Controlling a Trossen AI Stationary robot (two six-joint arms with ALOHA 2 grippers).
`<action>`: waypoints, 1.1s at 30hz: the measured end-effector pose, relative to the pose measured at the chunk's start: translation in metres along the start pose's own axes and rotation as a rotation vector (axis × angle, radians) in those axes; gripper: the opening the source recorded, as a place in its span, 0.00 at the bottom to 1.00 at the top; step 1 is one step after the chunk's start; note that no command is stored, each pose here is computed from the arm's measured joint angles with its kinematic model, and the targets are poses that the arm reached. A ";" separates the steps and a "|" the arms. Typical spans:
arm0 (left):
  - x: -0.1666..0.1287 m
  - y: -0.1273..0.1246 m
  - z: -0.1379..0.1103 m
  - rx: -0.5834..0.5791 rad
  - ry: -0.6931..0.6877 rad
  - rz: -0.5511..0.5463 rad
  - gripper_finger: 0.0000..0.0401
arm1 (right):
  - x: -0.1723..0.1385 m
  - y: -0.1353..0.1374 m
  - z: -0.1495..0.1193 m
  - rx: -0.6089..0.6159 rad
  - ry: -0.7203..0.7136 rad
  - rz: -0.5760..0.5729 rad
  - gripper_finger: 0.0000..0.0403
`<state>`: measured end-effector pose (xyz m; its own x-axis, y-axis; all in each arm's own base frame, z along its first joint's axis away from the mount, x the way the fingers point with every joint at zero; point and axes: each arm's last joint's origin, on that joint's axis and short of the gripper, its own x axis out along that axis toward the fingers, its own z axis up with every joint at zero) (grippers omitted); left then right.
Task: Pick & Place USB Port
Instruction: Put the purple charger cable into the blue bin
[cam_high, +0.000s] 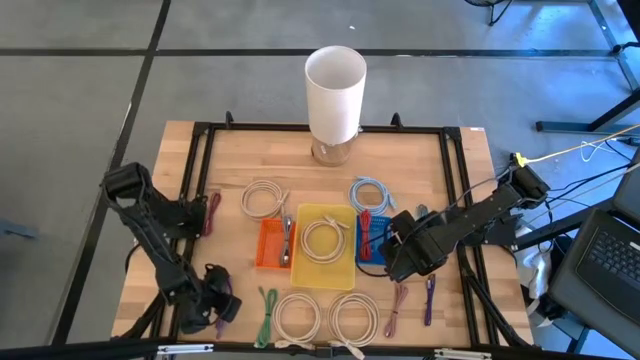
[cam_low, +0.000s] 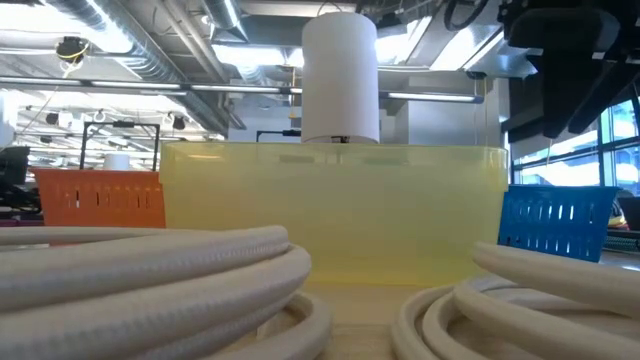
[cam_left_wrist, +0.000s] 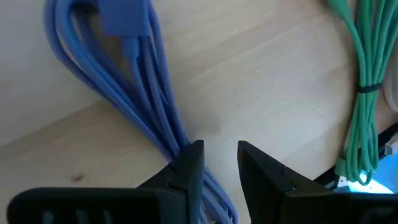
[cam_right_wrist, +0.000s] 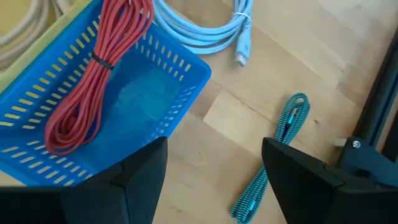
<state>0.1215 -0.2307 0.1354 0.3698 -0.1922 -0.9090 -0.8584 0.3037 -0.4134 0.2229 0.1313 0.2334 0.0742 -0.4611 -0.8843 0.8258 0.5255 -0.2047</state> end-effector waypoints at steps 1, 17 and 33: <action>0.000 0.000 0.000 0.000 0.013 0.011 0.22 | 0.000 0.000 0.000 0.000 0.000 0.000 0.65; -0.043 -0.021 -0.015 0.049 -0.003 0.155 0.21 | 0.000 0.001 0.000 0.002 -0.007 0.008 0.65; 0.002 -0.012 -0.015 0.057 -0.004 0.422 0.16 | -0.004 0.001 -0.008 -0.025 -0.010 0.030 0.65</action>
<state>0.1269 -0.2486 0.1391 -0.0080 -0.0367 -0.9993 -0.9137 0.4064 -0.0077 0.2191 0.1401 0.2333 0.1041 -0.4517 -0.8861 0.8088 0.5569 -0.1889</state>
